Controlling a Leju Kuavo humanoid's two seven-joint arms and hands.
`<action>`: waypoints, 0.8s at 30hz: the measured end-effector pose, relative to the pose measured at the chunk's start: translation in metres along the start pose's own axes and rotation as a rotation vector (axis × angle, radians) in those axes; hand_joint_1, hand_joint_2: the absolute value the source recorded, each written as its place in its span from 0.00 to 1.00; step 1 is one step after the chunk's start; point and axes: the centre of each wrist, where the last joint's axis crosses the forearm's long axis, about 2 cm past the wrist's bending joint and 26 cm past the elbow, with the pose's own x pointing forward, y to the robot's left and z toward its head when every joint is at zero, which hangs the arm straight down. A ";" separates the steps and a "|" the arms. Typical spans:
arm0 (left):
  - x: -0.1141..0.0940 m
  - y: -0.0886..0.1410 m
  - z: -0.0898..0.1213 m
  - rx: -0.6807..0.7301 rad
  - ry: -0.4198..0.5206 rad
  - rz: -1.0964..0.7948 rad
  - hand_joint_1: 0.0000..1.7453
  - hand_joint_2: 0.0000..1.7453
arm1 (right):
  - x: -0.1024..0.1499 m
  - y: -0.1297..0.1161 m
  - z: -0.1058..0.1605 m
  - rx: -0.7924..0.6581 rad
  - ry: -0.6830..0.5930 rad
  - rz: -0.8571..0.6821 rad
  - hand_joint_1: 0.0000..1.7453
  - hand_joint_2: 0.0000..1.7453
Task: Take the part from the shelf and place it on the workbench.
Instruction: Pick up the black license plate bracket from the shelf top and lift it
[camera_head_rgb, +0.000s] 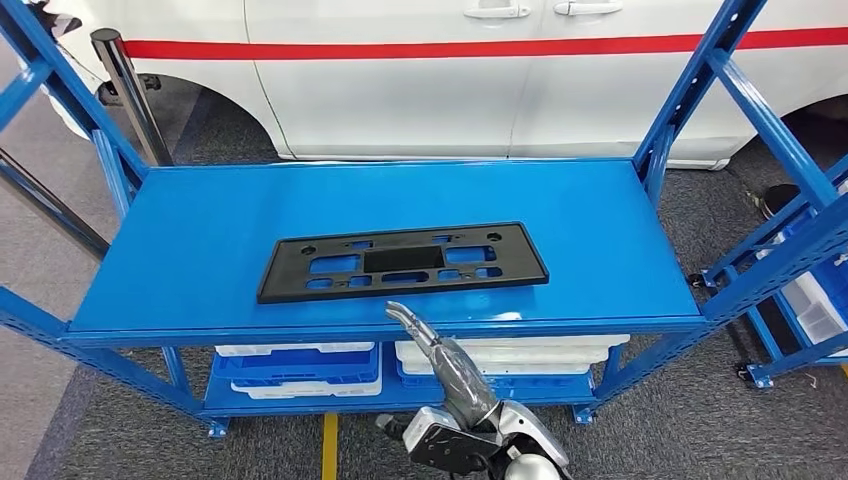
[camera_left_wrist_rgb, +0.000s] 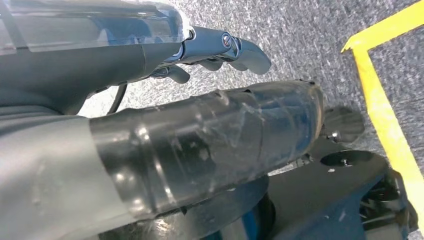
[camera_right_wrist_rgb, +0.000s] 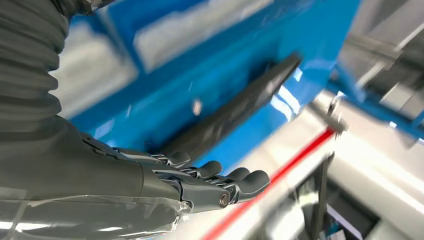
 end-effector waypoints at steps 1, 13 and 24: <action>0.000 0.000 0.000 -0.001 0.000 0.002 0.00 0.00 | 0.000 -0.001 -0.002 -0.013 0.003 0.061 0.00 1.00; -0.004 -0.001 0.000 -0.002 0.012 0.017 0.00 0.00 | -0.001 -0.001 -0.011 -0.146 0.003 0.641 0.00 1.00; 0.002 -0.001 0.000 -0.014 0.010 0.008 0.00 0.00 | -0.015 -0.022 -0.024 -0.085 0.078 0.859 0.00 1.00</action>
